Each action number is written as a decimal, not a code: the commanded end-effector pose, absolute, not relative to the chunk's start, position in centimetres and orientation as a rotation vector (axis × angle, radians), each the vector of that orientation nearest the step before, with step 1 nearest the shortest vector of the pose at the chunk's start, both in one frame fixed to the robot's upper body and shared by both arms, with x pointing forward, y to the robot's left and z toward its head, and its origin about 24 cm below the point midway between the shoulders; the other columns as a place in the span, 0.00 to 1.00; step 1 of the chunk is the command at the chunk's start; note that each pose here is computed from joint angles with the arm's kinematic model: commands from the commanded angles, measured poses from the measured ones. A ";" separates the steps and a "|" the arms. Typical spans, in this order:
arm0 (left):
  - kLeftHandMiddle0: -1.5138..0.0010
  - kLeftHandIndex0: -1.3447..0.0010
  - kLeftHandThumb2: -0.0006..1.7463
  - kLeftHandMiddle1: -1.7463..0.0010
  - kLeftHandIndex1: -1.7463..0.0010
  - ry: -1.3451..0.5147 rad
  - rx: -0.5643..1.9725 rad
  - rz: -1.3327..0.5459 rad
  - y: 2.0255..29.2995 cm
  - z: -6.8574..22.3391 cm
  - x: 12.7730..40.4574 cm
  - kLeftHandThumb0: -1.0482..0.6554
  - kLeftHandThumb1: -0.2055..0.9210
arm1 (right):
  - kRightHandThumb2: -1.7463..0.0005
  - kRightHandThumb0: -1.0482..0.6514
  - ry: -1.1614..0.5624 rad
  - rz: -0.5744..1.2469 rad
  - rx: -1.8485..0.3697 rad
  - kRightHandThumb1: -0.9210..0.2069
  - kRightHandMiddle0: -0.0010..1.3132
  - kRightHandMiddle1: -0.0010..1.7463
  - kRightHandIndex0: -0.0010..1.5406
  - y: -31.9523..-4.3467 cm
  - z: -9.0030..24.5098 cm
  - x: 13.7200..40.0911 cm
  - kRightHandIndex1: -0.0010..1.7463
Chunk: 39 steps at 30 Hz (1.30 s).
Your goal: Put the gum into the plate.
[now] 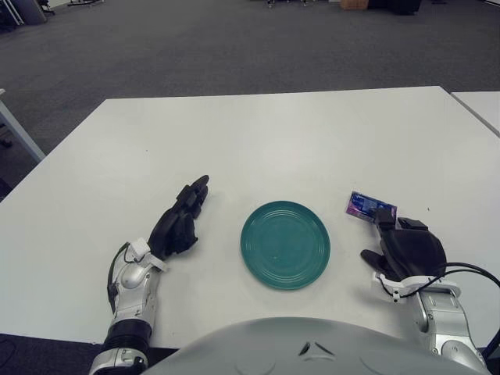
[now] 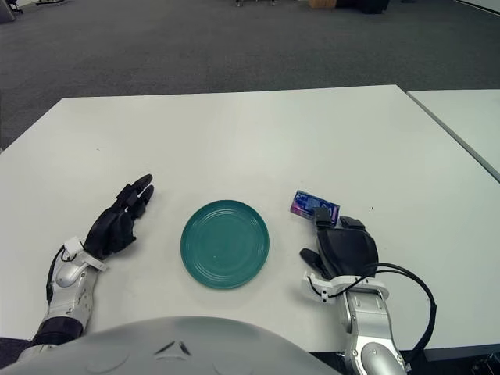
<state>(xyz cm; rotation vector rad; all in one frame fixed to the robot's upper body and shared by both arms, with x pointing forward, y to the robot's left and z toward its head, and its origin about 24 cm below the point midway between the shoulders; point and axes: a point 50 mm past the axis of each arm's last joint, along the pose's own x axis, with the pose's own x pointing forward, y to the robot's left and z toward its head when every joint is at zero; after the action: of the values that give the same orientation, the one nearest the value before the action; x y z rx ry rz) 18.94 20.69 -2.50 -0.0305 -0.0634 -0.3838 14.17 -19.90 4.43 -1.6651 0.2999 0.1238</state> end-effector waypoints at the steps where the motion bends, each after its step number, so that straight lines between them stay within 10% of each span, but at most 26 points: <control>1: 0.99 1.00 0.57 1.00 0.83 -0.011 -0.055 -0.369 20.5 -3.9 17.6 0.02 1.00 | 0.61 0.09 0.364 0.094 -1.583 0.00 0.00 0.38 0.29 -19.9 4.0 14.1 0.00; 39: 1.00 1.00 0.56 1.00 0.84 -0.001 -0.078 -0.358 20.7 -4.3 18.1 0.02 1.00 | 0.62 0.09 0.282 0.068 -1.609 0.00 0.00 0.38 0.28 -20.1 6.8 13.5 0.00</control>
<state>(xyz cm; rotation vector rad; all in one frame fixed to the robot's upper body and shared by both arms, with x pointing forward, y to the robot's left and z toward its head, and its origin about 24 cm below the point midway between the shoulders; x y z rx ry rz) 19.34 21.05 -2.70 -0.0433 -0.0657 -0.3757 14.00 -20.26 6.70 -1.6413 0.2620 0.0920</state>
